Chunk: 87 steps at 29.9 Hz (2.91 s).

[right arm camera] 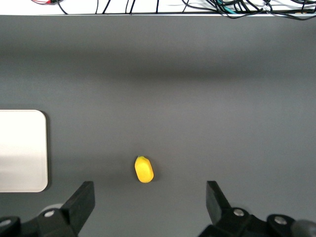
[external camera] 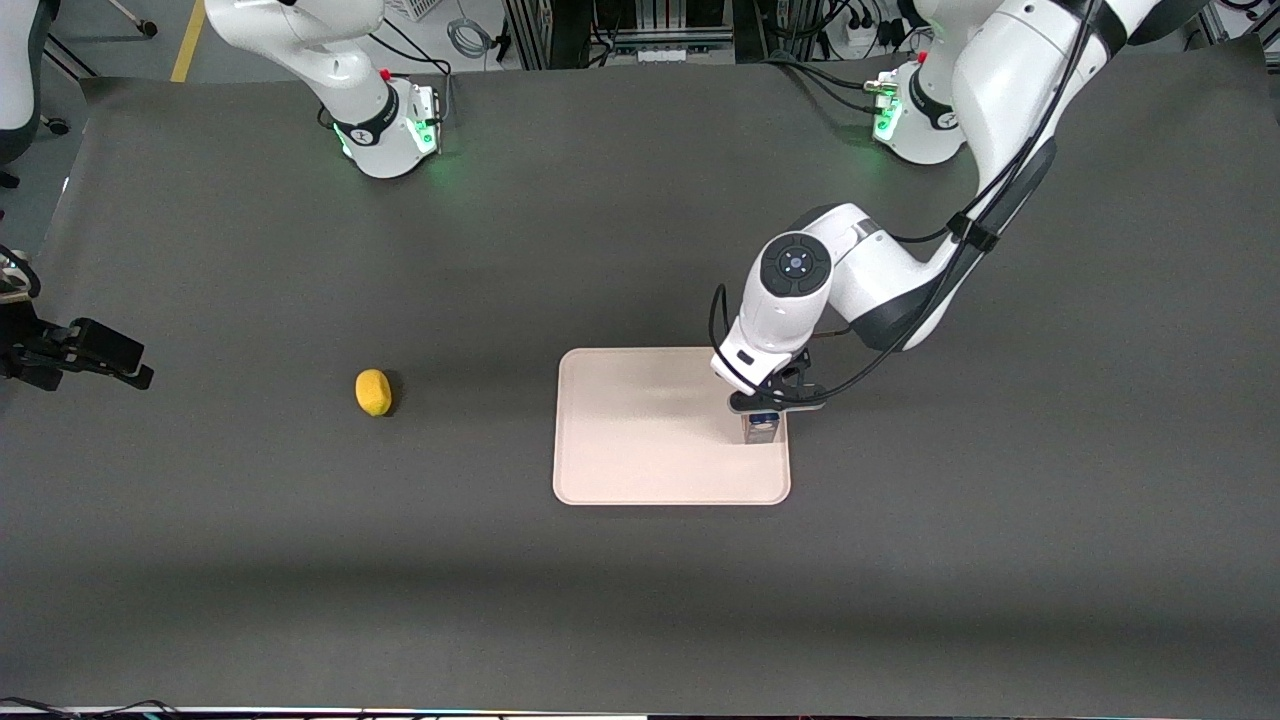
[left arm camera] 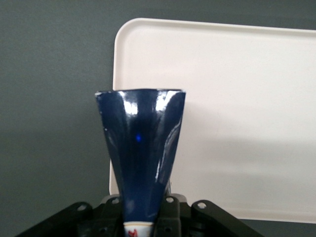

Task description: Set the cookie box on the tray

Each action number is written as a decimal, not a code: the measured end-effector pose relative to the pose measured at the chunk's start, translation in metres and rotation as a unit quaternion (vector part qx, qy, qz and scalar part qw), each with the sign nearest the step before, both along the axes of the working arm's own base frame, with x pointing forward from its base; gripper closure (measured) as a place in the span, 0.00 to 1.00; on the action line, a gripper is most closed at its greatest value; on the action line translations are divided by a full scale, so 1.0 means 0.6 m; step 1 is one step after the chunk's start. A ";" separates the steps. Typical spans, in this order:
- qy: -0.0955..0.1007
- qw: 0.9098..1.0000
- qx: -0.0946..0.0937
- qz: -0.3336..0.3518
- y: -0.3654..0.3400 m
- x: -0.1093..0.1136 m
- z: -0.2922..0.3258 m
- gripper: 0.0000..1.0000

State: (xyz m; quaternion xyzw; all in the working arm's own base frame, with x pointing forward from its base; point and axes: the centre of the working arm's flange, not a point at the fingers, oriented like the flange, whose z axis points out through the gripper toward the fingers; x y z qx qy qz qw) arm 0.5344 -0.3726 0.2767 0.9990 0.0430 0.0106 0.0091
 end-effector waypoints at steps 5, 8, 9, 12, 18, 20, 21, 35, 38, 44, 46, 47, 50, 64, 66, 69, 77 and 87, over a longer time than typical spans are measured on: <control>-0.008 1.000 0.009 0.006 -0.013 -0.009 -0.027 0.78; -0.005 1.000 0.011 0.007 -0.016 -0.011 -0.039 0.78; -0.005 1.000 0.011 0.007 -0.017 -0.012 -0.042 0.78; -0.005 1.000 0.011 0.006 -0.017 -0.011 -0.046 0.78; -0.008 1.000 0.009 0.005 -0.018 -0.005 -0.045 0.78; -0.009 1.000 0.008 0.001 -0.018 -0.002 -0.044 0.78; -0.009 1.000 0.007 -0.002 -0.018 0.000 -0.043 0.78; -0.008 0.999 0.002 -0.052 -0.018 0.010 -0.051 0.78; -0.009 0.999 0.001 -0.053 -0.017 0.012 -0.051 0.76; -0.012 0.999 0.001 -0.050 -0.013 0.018 -0.050 0.52; -0.012 0.999 0.000 -0.049 -0.012 0.020 -0.050 0.42; -0.013 0.999 0.000 -0.049 -0.011 0.020 -0.050 0.37; -0.014 0.999 -0.001 -0.048 -0.010 0.022 -0.049 0.23; -0.037 0.999 -0.025 -0.027 -0.016 0.052 0.020 0.00; -0.038 0.999 -0.029 -0.019 -0.014 0.054 0.044 0.00; -0.038 0.999 -0.023 -0.020 -0.007 0.057 0.081 0.00; -0.003 0.997 -0.013 -0.076 0.050 0.070 0.203 0.00; 0.034 0.985 0.015 -0.168 0.236 0.095 0.351 0.00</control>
